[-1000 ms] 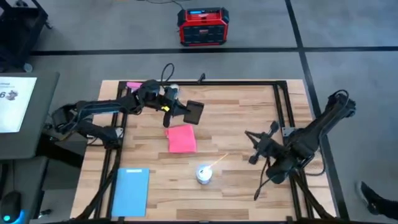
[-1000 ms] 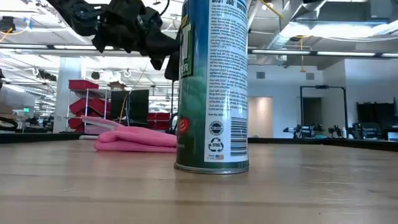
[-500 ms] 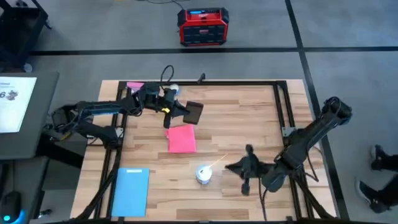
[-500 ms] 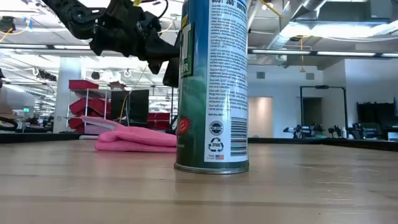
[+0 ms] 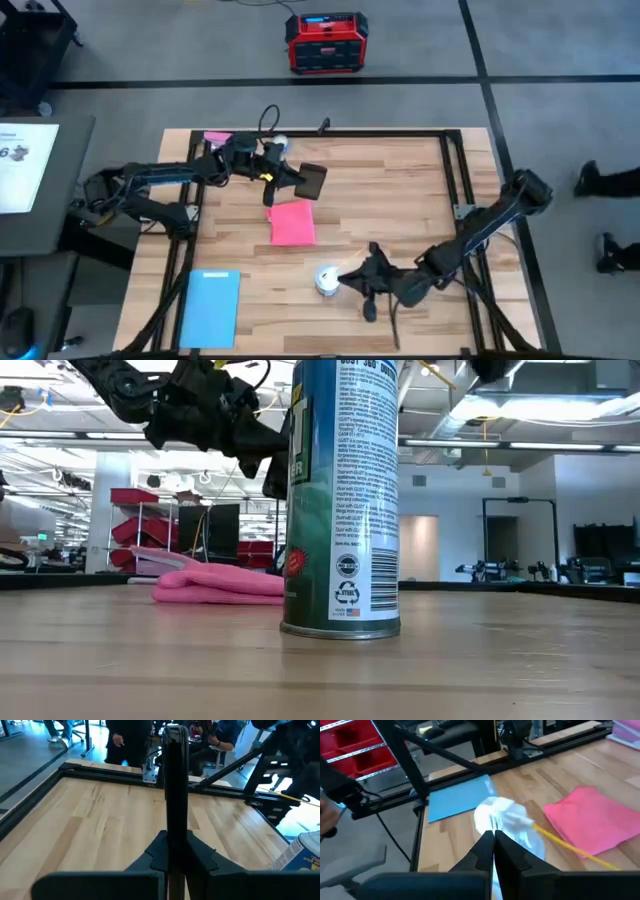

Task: Apply microfiber cloth
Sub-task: Spray the front of the black cellphone using the spray bottle

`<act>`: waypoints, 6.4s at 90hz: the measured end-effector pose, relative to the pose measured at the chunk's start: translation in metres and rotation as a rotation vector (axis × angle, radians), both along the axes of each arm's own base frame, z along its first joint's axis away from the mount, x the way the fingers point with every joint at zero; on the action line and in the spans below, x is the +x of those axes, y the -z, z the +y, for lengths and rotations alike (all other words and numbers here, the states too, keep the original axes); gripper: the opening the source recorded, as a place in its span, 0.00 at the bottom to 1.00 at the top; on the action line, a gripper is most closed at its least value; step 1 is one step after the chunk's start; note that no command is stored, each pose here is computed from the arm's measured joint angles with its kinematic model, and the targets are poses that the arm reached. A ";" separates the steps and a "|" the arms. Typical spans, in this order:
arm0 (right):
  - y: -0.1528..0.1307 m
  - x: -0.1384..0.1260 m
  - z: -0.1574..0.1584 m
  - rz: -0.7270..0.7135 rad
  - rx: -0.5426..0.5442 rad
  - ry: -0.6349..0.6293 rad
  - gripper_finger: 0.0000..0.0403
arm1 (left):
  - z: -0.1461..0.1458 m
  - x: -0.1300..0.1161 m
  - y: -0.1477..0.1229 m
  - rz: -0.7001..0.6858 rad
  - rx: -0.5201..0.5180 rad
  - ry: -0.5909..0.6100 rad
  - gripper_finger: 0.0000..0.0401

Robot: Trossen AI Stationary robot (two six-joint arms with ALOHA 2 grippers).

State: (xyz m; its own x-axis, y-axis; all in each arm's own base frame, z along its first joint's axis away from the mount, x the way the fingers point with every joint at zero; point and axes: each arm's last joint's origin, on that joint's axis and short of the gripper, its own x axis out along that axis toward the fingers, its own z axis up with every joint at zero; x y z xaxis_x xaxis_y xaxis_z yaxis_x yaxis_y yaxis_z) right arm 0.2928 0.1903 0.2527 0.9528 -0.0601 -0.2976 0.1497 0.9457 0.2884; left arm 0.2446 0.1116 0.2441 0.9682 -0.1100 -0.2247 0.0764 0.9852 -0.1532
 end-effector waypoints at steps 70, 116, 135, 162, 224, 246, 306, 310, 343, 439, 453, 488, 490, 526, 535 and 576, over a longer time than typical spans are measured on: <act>0.006 0.011 -0.023 0.083 -0.078 0.013 0.00 | -0.004 0.003 -0.003 -0.029 -0.018 0.009 0.03; 0.006 0.016 -0.029 0.084 -0.107 -0.006 0.00 | -0.006 0.004 -0.003 -0.033 0.000 0.006 0.03; 0.007 0.017 -0.034 0.107 -0.124 -0.009 0.00 | -0.006 0.004 -0.004 -0.037 0.010 0.002 0.03; 0.009 0.016 -0.036 0.132 -0.137 -0.008 0.00 | -0.005 0.006 -0.004 -0.036 0.056 -0.082 0.03; 0.010 0.019 -0.044 0.156 -0.201 -0.002 0.00 | -0.015 0.012 -0.008 -0.067 0.129 -0.110 0.03; -0.006 0.010 -0.047 0.240 -0.272 0.012 0.00 | -0.013 0.015 -0.005 -0.072 0.160 -0.157 0.03; -0.064 0.012 -0.060 0.380 -0.303 -0.004 0.00 | -0.054 0.023 -0.003 0.016 0.244 -0.260 0.03; -0.064 0.013 -0.062 0.385 -0.290 -0.017 0.00 | -0.061 0.020 -0.007 0.017 0.253 -0.272 0.03; -0.079 0.020 -0.080 0.414 -0.212 -0.063 0.00 | -0.086 -0.016 0.019 -0.103 0.207 -0.400 0.03; -0.098 0.093 -0.074 0.757 -0.319 -0.172 0.00 | -0.097 -0.015 0.030 -0.141 0.192 -0.447 0.03; -0.103 0.092 -0.074 0.748 -0.300 -0.170 0.00 | -0.097 -0.015 0.030 -0.143 0.179 -0.449 0.03; -0.103 0.090 -0.068 0.748 -0.281 -0.189 0.00 | -0.109 -0.015 0.030 -0.151 0.146 -0.439 0.03; -0.103 0.090 -0.068 0.748 -0.281 -0.189 0.00 | -0.109 -0.015 0.030 -0.151 0.141 -0.438 0.03; -0.103 0.090 -0.068 0.748 -0.274 -0.192 0.00 | -0.114 -0.014 0.030 -0.159 0.133 -0.443 0.03; -0.103 0.090 -0.068 0.748 -0.274 -0.192 0.00 | -0.115 -0.011 0.034 -0.151 0.135 -0.443 0.03; -0.095 0.094 -0.070 0.784 -0.280 -0.190 0.00 | -0.115 -0.001 0.043 -0.171 0.130 -0.444 0.03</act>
